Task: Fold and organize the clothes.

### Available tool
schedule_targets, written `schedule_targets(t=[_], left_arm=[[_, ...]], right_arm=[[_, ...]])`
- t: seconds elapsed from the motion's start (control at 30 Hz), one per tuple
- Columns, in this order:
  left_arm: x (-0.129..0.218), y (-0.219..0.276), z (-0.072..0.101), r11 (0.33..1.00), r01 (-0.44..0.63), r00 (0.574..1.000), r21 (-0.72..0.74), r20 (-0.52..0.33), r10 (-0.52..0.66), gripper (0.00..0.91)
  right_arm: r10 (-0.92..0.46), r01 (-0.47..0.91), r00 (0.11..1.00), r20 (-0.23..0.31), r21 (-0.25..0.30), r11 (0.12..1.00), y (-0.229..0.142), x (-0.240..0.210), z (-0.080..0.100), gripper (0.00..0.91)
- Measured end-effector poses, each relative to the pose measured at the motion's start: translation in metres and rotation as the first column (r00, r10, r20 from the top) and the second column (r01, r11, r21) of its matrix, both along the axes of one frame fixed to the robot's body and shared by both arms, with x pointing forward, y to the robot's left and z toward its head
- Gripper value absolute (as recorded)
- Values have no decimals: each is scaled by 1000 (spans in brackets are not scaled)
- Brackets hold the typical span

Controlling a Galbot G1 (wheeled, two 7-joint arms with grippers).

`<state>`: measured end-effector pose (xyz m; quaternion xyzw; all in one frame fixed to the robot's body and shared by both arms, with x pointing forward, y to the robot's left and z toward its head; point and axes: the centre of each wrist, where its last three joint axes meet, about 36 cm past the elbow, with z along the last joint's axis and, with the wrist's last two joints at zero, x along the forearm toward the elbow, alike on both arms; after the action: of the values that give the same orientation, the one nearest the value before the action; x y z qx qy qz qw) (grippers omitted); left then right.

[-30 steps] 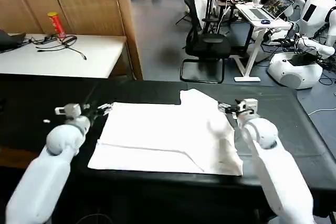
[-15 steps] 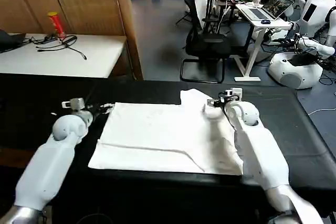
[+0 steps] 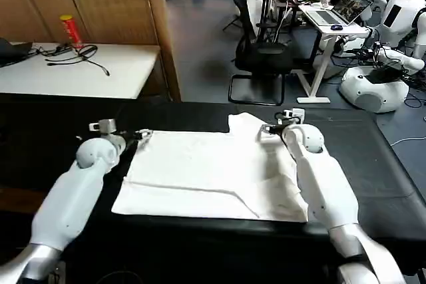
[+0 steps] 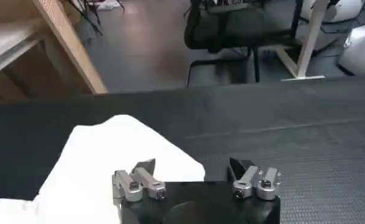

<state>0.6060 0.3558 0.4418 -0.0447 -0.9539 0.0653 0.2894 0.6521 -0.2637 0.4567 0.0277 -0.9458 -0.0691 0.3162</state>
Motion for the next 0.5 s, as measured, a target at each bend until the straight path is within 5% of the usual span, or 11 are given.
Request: schedule_targets(t=[0.03,0.2,0.37,0.43,0.5], left_arm=[[1,0,-1,1000,0,1000,5,0,0,868],[5,1,-10,999,-2,1000,37,-18,3,195],[5,3,-16,998,-5,1000,59,-23,6,117],[7,3,-17,998,-7,1000,64,-21,8,68],[8,1,-18,998,-8,1000,65,-20,9,20]], right_arm=[[0,0,1000,-1,0,1000,0,0,-1,751],[0,0,1000,-10,2,1000,0,-1,-5,595],[1,-1,1000,-15,8,1000,-2,-1,-7,380],[2,-2,1000,-16,9,1000,-2,-1,-7,215],[4,-4,1000,-16,10,1000,-2,-1,-8,166]])
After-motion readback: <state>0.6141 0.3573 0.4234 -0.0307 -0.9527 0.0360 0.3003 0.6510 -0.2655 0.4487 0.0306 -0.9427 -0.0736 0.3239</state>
